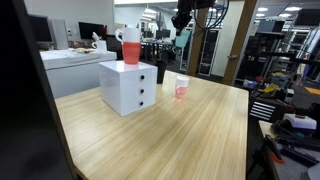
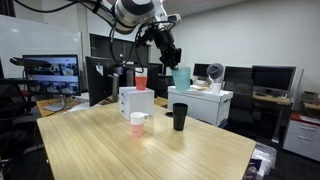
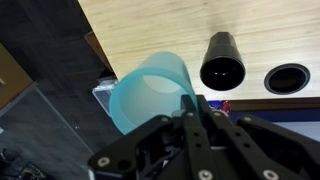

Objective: Pick up the blue cup and put it in the black cup, pick up the stacked white and orange cups and put them in the blue cup, pick up the stacked white and pink cups and put them in the white cup

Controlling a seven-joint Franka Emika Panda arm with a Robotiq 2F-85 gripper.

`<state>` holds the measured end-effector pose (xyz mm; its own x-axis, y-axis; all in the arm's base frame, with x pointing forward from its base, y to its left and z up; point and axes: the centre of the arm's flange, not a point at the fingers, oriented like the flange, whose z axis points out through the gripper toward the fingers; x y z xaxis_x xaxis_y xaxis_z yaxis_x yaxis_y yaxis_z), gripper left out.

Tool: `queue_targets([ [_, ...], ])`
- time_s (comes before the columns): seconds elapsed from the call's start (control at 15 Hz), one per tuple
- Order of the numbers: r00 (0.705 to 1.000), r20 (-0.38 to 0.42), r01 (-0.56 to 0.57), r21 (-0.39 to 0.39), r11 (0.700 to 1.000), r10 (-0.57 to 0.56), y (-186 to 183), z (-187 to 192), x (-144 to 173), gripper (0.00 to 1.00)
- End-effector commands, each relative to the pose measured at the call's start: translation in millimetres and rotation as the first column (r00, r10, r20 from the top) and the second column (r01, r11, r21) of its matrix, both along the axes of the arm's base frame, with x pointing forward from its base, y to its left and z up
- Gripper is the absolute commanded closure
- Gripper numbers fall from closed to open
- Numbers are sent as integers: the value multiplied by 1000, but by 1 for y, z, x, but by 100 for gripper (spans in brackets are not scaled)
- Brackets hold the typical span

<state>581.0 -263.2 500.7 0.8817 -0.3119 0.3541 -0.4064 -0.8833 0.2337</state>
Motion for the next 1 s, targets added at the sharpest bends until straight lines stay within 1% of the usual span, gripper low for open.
queue_targets([
  [0.0,998,12,-58,-22,998,58,8,-5,19,93],
  [0.47,994,33,-102,-33,994,103,17,-36,52,92],
  [0.93,989,37,-141,-32,990,142,30,-61,70,92],
])
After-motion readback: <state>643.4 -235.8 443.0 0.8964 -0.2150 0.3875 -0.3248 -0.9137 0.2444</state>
